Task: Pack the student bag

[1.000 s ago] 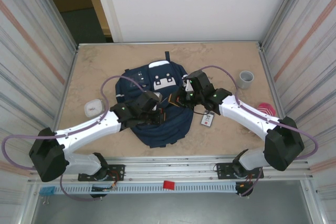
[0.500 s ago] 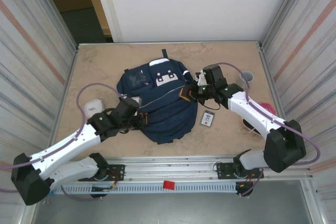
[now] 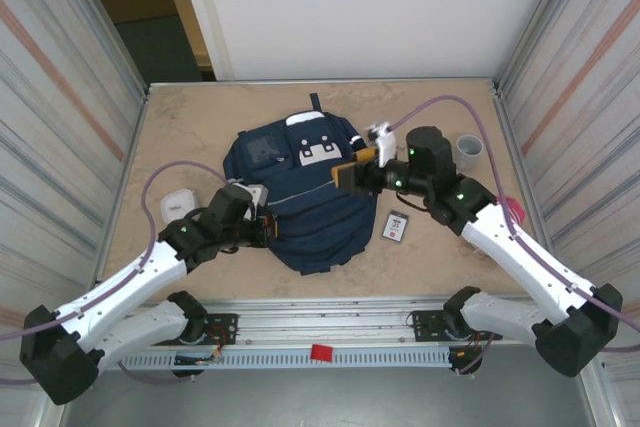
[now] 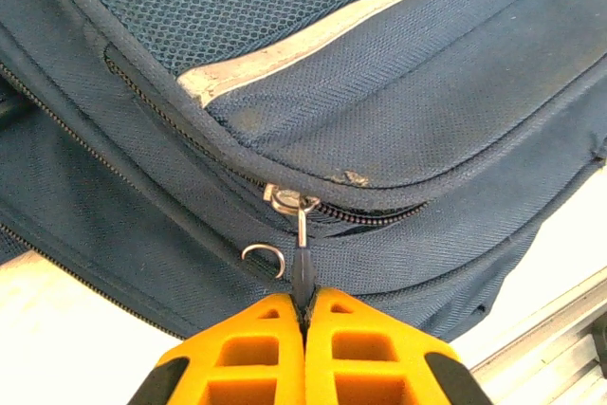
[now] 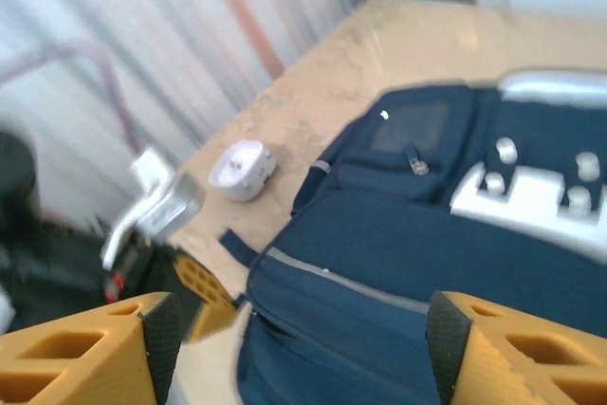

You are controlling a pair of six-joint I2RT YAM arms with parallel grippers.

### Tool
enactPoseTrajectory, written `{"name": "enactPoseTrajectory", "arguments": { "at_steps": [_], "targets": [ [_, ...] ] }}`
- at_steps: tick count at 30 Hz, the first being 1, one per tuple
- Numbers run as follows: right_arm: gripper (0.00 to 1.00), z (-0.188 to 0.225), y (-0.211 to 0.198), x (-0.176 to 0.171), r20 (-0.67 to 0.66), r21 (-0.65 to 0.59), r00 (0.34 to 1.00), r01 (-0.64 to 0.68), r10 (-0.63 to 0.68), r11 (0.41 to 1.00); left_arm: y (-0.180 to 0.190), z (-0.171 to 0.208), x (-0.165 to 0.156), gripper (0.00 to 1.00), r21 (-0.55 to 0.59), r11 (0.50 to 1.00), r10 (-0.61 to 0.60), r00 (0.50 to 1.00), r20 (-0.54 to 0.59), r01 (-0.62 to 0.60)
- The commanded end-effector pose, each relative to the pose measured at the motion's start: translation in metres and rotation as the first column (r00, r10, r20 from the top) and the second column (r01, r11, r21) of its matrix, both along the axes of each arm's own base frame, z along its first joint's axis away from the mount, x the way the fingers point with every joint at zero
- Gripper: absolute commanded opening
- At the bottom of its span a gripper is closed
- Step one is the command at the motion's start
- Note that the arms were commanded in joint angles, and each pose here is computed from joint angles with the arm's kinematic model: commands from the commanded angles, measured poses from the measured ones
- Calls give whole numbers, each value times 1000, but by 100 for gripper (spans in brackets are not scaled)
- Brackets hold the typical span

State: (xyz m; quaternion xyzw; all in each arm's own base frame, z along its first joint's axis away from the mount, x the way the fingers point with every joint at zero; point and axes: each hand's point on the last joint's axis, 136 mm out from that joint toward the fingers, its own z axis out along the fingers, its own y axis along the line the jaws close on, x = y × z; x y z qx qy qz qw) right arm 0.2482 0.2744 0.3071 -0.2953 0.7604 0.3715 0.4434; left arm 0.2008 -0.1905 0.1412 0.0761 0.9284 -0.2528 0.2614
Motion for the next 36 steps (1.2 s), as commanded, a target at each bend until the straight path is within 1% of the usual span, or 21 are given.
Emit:
{"name": "enactPoseTrajectory", "arguments": {
  "at_steps": [1,3,4,7,10,12,14,15,16,17,19,20,22,24,27,30,31,32,34,35,36],
  "targets": [
    [69,-59,28,-15,338,-422,874,-192,350,886,-9,26,7,0,-59,997,-42,995,93,48],
    [69,-79,41,-19,360,-528,804,-243,474,814,-10,28,7,0,-73,996,-34,995,97,41],
    [68,-88,47,-18,358,-557,781,-262,513,788,-10,27,7,0,-78,996,-31,995,95,38],
    [67,-106,62,-10,344,-598,746,-294,570,746,-8,27,7,0,-78,997,-22,995,92,29],
    [65,-121,68,-3,320,-634,727,-312,607,708,-6,29,7,0,-71,997,-18,995,99,25],
    [65,-127,67,5,321,-645,729,-300,605,703,-4,30,8,0,-68,998,-11,995,102,18],
    [62,-131,66,13,321,-652,737,-284,595,703,-4,30,9,0,-71,997,-6,995,102,13],
    [57,-132,65,18,322,-651,744,-275,585,708,-3,30,10,0,-70,997,-5,995,101,12],
    [48,-132,63,22,324,-649,749,-269,579,712,-2,28,11,0,-65,998,0,995,96,6],
    [37,-131,62,24,324,-645,752,-268,574,716,0,27,12,0,-60,998,9,996,92,-3],
    [9,-127,60,23,317,-638,749,-286,582,715,7,22,14,0,-33,999,43,996,74,-40],
    [0,-124,60,19,314,-642,738,-299,598,706,17,18,17,0,2,996,84,995,60,-84],
    [0,-119,60,11,312,-656,714,-315,626,686,33,11,22,0,49,987,154,988,33,-155],
    [0,-116,61,0,315,-668,677,-340,665,662,46,4,28,0,65,977,203,979,5,-203],
    [0,-110,64,-9,326,-652,651,-370,685,662,56,-2,41,0,57,971,233,973,-3,-232],
    [0,-103,70,-11,343,-639,642,-375,686,671,65,-2,55,0,60,967,247,969,24,-248],
    [0,-102,71,-11,344,-637,643,-375,684,673,66,1,58,3,59,968,244,969,35,-245],
    [0,-101,72,-10,344,-633,647,-376,681,677,66,5,62,12,55,970,234,971,51,-237],
    [0,-100,75,-8,341,-626,653,-379,676,681,66,18,66,32,58,977,199,974,107,-205],
    [0,-99,76,-7,342,-623,653,-382,676,683,65,26,67,45,62,982,167,975,149,-178],
    [0,-98,76,-7,341,-618,655,-384,674,686,63,35,69,55,61,987,134,971,201,-149]
  ]
}}
